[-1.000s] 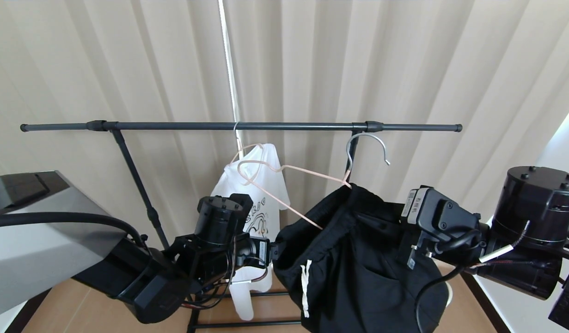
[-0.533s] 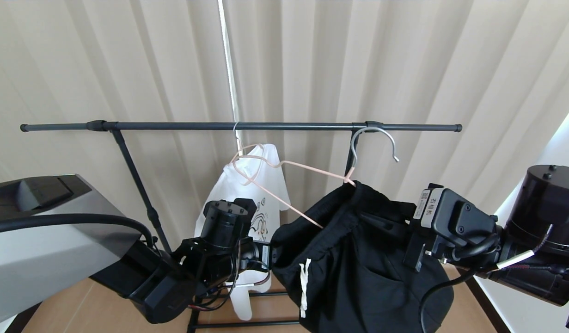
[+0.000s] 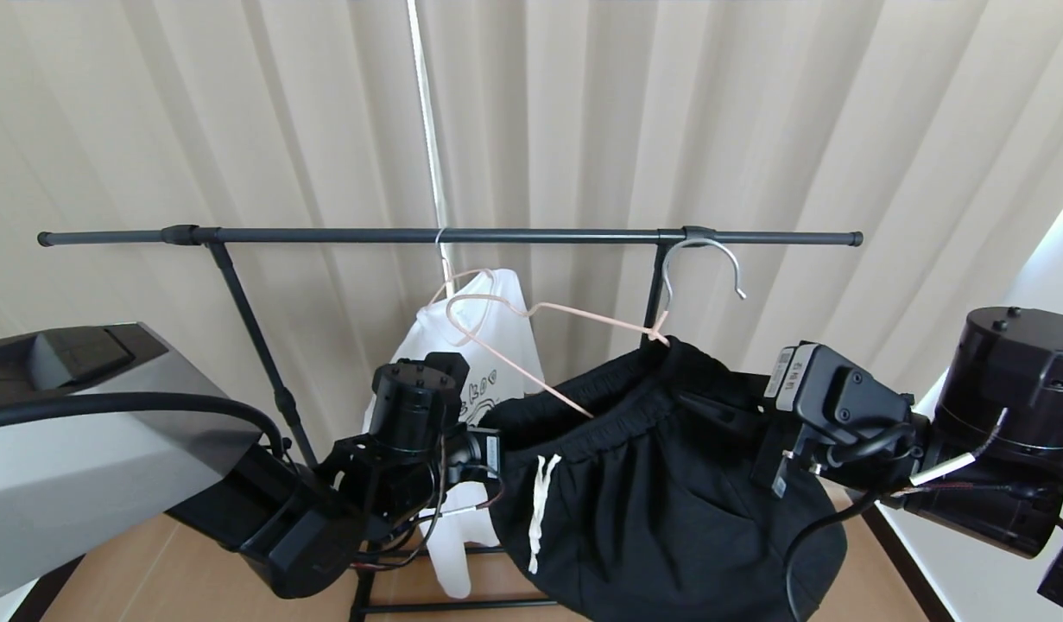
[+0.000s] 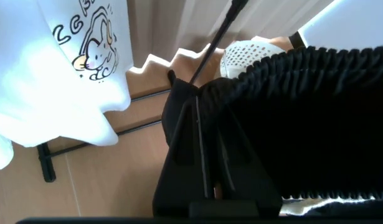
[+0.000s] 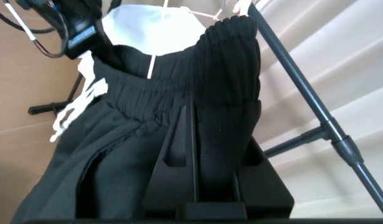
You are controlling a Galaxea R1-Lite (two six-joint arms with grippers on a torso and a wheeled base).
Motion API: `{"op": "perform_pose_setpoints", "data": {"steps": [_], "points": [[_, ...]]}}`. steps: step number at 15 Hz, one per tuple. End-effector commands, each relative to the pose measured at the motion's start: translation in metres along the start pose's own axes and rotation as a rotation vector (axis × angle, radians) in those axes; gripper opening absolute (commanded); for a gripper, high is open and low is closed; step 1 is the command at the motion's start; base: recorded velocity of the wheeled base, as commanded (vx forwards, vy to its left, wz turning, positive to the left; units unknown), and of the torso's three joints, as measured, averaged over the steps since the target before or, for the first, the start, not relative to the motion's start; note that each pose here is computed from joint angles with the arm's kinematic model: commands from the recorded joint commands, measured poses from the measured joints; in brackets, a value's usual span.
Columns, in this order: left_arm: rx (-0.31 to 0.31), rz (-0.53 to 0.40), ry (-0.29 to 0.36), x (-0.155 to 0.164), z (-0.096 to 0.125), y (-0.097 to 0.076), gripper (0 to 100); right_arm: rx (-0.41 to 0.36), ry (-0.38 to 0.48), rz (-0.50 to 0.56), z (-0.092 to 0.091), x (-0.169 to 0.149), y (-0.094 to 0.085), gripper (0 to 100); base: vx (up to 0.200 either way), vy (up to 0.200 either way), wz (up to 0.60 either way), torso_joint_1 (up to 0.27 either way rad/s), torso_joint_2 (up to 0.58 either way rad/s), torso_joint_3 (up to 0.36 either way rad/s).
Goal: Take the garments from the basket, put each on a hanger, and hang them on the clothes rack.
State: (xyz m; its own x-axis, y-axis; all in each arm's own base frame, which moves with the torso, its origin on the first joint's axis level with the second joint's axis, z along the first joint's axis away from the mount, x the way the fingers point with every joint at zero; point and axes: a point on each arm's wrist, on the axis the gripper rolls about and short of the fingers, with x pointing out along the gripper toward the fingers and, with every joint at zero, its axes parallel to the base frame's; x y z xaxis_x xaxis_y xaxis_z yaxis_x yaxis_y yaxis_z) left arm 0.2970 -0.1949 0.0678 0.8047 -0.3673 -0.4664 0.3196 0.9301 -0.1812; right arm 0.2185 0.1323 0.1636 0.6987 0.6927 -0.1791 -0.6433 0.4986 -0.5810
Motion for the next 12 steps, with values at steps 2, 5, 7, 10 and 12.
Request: {"op": "perform_pose_setpoints", "data": {"steps": [2,5,7,10,12], "points": [[-0.011,0.013,-0.02,0.001,0.006,0.005,0,0.016,0.043,0.039,-0.014,0.011,0.004,0,0.0,0.0,0.0,0.0,0.0,0.0],[-0.024,0.038,-0.043,0.004,0.012,0.011,0,0.023,0.07,0.053,-0.022,0.016,0.006,0,0.0,0.0,0.0,0.0,0.0,0.0],[-0.034,0.053,-0.055,0.005,0.016,0.017,0,0.023,0.079,0.06,-0.024,0.017,0.008,0,0.0,0.0,0.0,0.0,0.0,0.0],[-0.047,0.072,-0.069,0.008,0.021,0.025,0,-0.004,0.104,0.063,-0.031,0.016,0.008,0,0.0,0.0,0.0,0.0,0.0,0.0],[-0.054,0.081,-0.078,0.009,0.024,0.028,0,-0.006,0.111,0.059,-0.033,0.015,0.007,0,0.0,0.0,0.0,0.0,0.0,0.0]]}}
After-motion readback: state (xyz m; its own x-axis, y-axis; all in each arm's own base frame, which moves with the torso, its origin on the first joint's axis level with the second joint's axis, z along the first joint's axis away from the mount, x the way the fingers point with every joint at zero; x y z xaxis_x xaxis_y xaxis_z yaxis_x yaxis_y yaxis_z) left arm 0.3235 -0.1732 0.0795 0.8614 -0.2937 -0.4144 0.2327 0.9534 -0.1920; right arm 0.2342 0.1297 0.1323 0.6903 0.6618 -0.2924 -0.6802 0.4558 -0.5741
